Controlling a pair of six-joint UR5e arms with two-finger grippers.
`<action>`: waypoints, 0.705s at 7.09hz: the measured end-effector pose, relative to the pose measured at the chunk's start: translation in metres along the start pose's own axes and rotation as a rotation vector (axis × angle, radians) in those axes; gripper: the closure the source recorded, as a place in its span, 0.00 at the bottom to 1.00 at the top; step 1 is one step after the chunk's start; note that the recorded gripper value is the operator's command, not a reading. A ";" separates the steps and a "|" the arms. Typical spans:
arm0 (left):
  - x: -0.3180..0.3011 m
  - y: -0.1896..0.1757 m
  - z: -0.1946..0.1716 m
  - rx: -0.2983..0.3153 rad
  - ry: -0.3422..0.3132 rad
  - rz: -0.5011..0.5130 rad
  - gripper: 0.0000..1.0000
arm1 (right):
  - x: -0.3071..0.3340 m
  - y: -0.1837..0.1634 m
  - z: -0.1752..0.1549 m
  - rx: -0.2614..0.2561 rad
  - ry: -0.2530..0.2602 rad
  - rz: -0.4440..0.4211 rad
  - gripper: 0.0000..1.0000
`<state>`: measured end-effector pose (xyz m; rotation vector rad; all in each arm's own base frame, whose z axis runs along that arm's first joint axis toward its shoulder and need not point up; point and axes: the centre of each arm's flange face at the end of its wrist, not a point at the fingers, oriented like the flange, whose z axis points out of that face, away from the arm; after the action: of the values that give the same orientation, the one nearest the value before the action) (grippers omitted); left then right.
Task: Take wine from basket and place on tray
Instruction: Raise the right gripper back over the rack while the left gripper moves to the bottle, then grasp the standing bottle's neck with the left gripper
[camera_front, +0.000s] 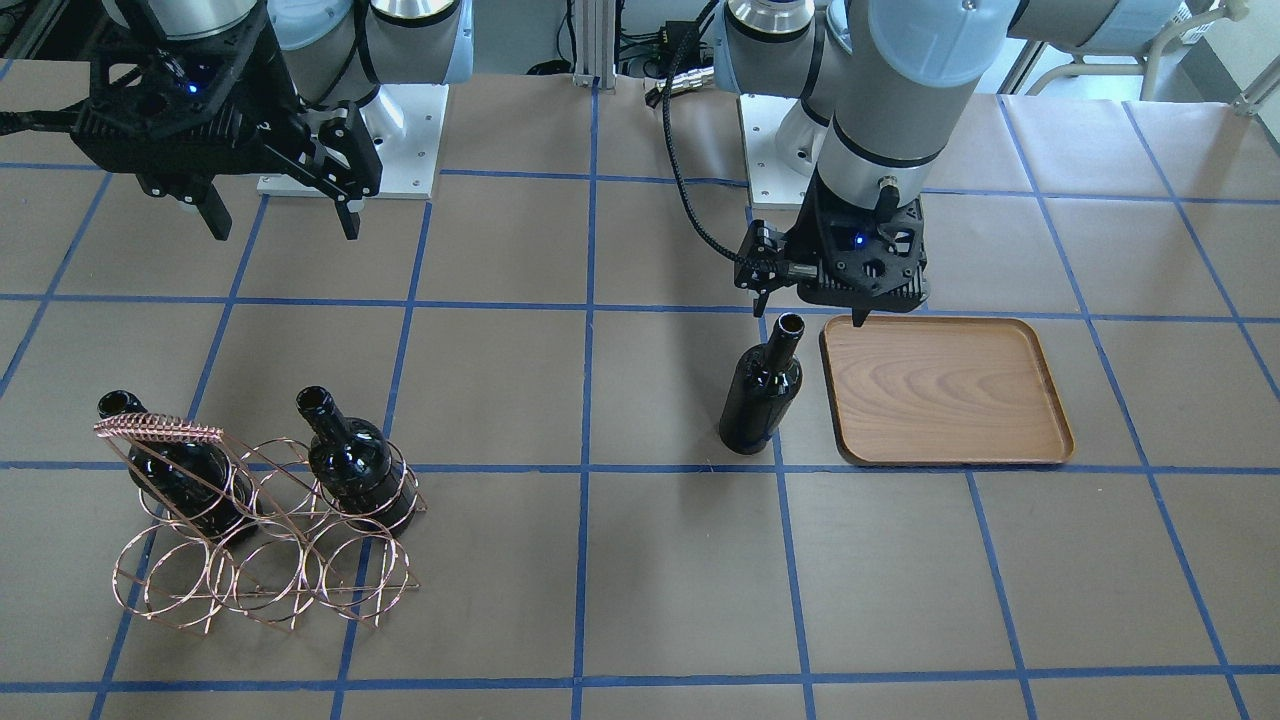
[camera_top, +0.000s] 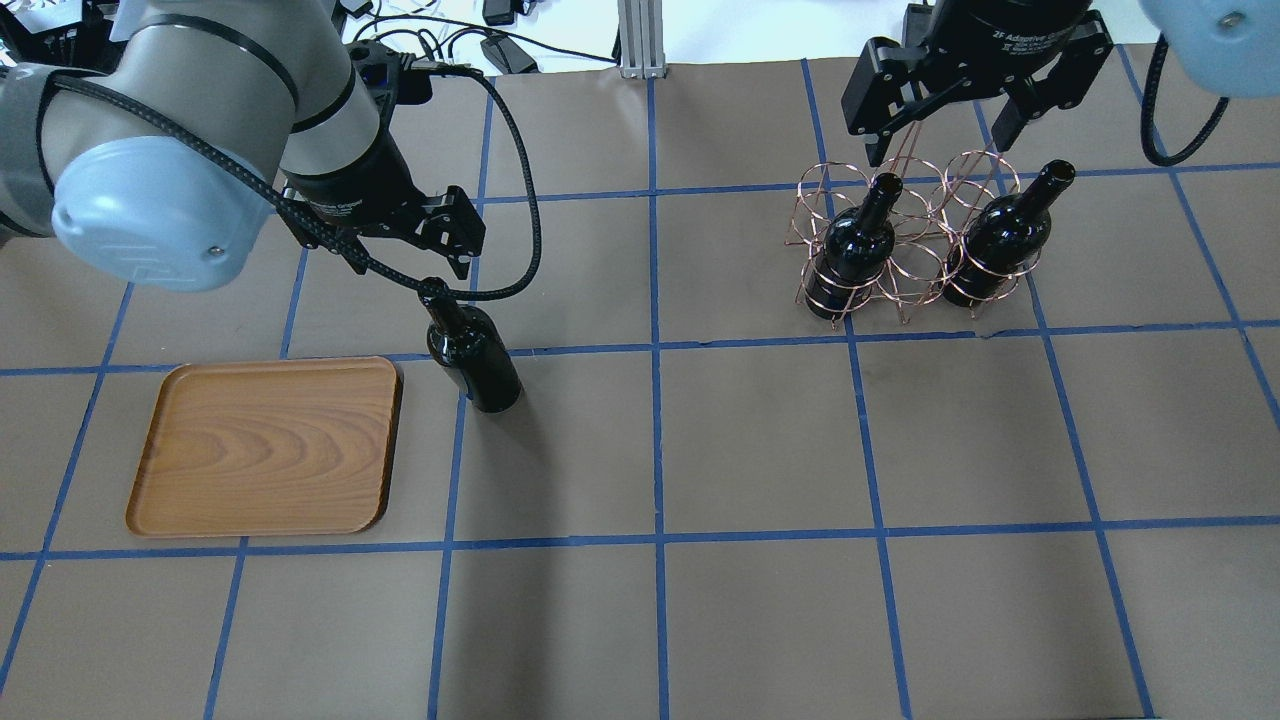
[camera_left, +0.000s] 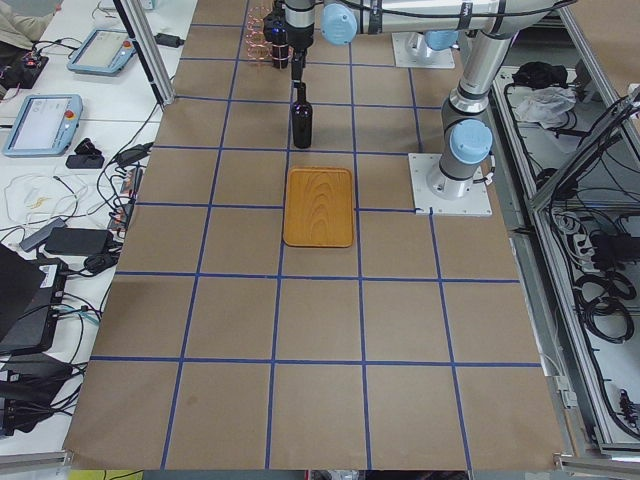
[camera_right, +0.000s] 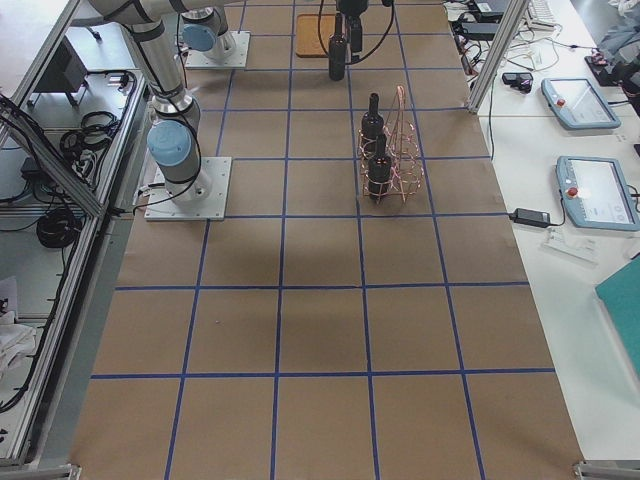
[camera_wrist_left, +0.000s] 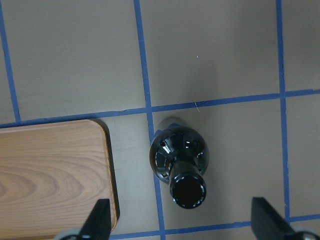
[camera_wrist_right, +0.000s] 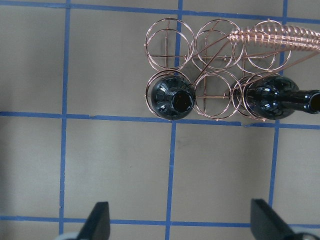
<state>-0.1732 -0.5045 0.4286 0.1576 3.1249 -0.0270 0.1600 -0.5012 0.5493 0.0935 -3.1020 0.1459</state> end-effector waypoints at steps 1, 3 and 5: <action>0.000 -0.003 0.014 -0.025 0.001 0.002 0.00 | 0.000 0.001 0.000 -0.003 -0.001 0.000 0.00; 0.001 -0.001 0.042 -0.069 0.001 0.004 0.10 | 0.000 0.001 0.001 -0.006 0.001 0.002 0.00; 0.001 0.001 0.052 -0.080 0.001 0.003 0.27 | 0.000 0.005 -0.004 0.002 0.007 0.005 0.00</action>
<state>-0.1736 -0.5044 0.3766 0.1618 3.1205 0.0975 0.1594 -0.4958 0.5527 0.0850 -3.0955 0.1496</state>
